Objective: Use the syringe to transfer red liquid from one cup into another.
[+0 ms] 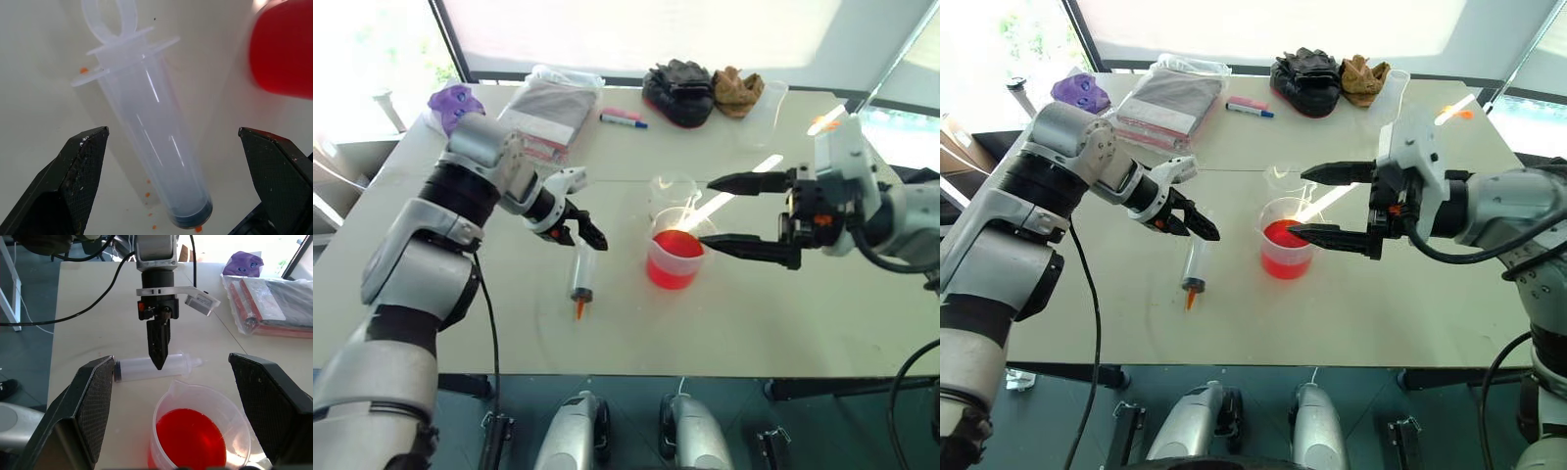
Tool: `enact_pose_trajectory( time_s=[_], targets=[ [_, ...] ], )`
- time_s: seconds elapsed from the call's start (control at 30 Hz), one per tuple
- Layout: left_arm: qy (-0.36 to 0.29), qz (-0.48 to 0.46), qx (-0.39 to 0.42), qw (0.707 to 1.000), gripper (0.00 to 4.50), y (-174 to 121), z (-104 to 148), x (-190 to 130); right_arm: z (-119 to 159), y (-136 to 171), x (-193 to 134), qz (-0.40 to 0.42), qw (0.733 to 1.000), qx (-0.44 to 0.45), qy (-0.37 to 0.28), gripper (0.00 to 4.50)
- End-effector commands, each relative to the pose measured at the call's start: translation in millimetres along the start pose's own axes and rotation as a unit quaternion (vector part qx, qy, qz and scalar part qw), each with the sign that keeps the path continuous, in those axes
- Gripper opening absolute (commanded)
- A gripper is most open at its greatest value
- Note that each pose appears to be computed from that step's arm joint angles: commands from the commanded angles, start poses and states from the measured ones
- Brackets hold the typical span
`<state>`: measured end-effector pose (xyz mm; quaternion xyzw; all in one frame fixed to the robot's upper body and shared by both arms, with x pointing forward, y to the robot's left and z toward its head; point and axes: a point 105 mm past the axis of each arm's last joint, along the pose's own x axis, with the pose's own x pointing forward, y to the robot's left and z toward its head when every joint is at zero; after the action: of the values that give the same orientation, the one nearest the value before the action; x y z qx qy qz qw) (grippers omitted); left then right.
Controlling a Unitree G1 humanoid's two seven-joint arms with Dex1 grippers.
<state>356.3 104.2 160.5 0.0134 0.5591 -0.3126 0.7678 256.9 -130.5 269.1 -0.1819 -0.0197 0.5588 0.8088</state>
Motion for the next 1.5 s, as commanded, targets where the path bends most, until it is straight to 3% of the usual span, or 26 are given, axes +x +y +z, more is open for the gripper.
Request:
enact_pose_trajectory(
  time_s=[0.03, 0.37, 0.4, 0.63, 0.77, 0.87, 0.93, 1.0, 1.07, 1.1, 1.17, 1.2, 1.27, 1.37, 1.5],
  targets=[
    [0.014, 0.014, -0.004, 1.0, 4.48, -0.4, -1.3, 9.9, 8.8, 1.4, -0.3, -0.019, 0.999, -0.019, -0.02, 3.9],
    [0.018, 0.063, -0.023, 0.998, 4.48, 10.5, -0.3, 41.2, 6.6, 4.2, 1.9, -0.046, 0.998, -0.005, -0.033, 3.9],
    [0.018, 0.064, -0.023, 0.998, 3.93, 10.8, -0.7, 42.0, 6.5, 4.3, 1.9, -0.047, 0.998, -0.005, -0.033, 3.9],
    [0.023, 0.076, -0.016, 0.997, 2.13, 15.6, -4.4, 41.1, 3.8, 4.7, 0.6, -0.054, 0.998, -0.003, -0.034, 3.9],
    [0.017, 0.075, -0.018, 0.997, 1.67, 17.2, -4.2, 39.2, 2.9, 3.8, 0.7, -0.053, 0.998, -0.002, -0.035, 3.9],
    [-0.079, 0.049, 0.053, 0.994, 1.58, 8.7, 23.2, 28.1, 2.4, 3.1, 1.3, -0.053, 0.998, 0.0, -0.035, 3.9],
    [-0.172, 0.04, 0.124, 0.977, 1.55, -1.6, 47.3, 7.8, 0.7, 1.6, -0.6, -0.058, 0.998, 0.002, -0.03, 3.9],
    [-0.271, 0.008, 0.146, 0.951, 1.55, -17.8, 69.5, -37.1, -0.7, -3.0, -8.2, -0.073, 0.997, 0.009, -0.024, 3.9],
    [-0.301, -0.005, 0.149, 0.942, 1.55, -23.8, 73.9, -52.3, -1.1, -4.5, -11.9, -0.079, 0.997, 0.012, -0.023, 3.9],
    [-0.356, -0.011, 0.176, 0.918, 1.55, -32.3, 83.7, -80.1, 4.6, -10.1, -18.6, -0.094, 0.995, 0.015, -0.036, 3.9],
    [-0.472, 0.001, 0.273, 0.838, 1.55, -55.1, 95.1, -143.3, 23.0, -29.6, -38.2, -0.143, 0.987, 0.01, -0.075, 3.9],
    [-0.501, 0.007, 0.301, 0.812, 1.55, -62.2, 95.3, -160.1, 28.9, -35.7, -44.2, -0.158, 0.983, 0.007, -0.088, 3.9],
    [-0.514, -0.004, 0.315, 0.798, 1.55, -68.4, 94.2, -168.0, 36.5, -45.2, -50.0, -0.183, 0.978, -0.006, -0.1, 3.9],
    [-0.558, -0.055, 0.362, 0.745, 1.55, -98.1, 100.3, -172.3, 43.5, -82.0, -60.2, -0.273, 0.955, -0.077, -0.086, 3.9],
    [-0.574, -0.099, 0.369, 0.725, 1.55, -117.3, 109.6, -140.9, 30.2, -96.7, -48.1, -0.279, 0.948, -0.151, -0.023, 3.9]
  ],
)
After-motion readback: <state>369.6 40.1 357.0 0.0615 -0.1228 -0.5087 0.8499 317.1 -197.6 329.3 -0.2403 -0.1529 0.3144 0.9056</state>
